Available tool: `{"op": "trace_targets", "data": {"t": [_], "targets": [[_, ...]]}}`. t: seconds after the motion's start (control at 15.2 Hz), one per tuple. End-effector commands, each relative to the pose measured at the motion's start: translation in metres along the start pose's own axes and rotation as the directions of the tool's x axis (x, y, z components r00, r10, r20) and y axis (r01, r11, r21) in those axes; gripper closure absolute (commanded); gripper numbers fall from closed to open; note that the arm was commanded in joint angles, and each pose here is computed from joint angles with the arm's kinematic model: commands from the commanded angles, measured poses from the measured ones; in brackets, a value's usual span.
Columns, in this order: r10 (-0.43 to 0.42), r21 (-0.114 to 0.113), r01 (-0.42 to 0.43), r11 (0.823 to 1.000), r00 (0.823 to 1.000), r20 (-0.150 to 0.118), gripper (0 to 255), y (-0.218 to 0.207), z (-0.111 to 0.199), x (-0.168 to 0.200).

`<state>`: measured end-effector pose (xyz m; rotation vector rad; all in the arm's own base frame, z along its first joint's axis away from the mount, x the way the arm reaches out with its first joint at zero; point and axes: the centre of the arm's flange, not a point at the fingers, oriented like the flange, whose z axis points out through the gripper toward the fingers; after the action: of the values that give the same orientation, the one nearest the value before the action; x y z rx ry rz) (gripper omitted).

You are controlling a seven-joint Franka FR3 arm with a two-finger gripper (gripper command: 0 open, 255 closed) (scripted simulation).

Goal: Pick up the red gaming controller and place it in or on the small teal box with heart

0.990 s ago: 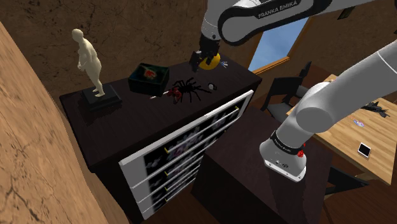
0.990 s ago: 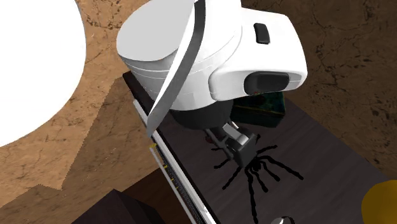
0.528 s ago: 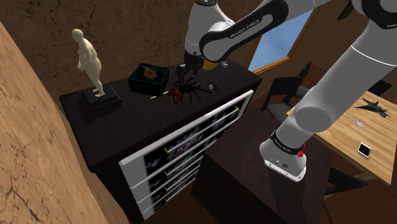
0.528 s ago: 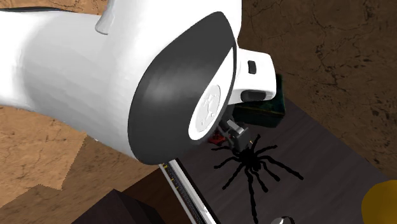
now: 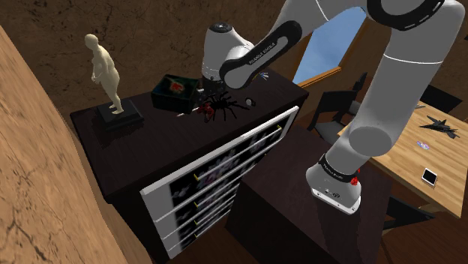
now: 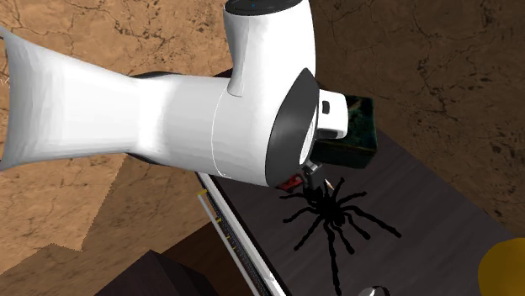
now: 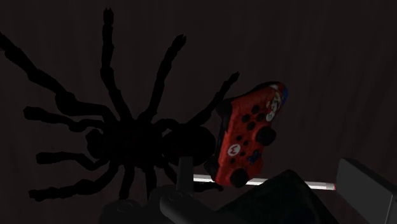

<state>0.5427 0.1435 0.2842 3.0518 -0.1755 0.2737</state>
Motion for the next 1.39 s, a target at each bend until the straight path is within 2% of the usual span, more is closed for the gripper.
{"op": "trace_targets", "data": {"t": [0.0, 0.33, 0.79, 0.86, 1.32], "targets": [[0.002, 0.000, -0.002, 1.000, 1.000, 0.000, 0, -0.002, 0.012, 0.002], [0.002, 0.000, -0.002, 1.000, 1.000, 0.000, 0, -0.002, 0.036, 0.002], [0.002, 0.000, -0.002, 1.000, 1.000, 0.000, 0, -0.002, 0.036, 0.002], [0.002, 0.000, -0.002, 1.000, 1.000, 0.000, 255, -0.002, 0.036, 0.002], [0.002, 0.000, -0.002, 1.000, 1.000, 0.000, 255, -0.001, 0.037, 0.002]]}}
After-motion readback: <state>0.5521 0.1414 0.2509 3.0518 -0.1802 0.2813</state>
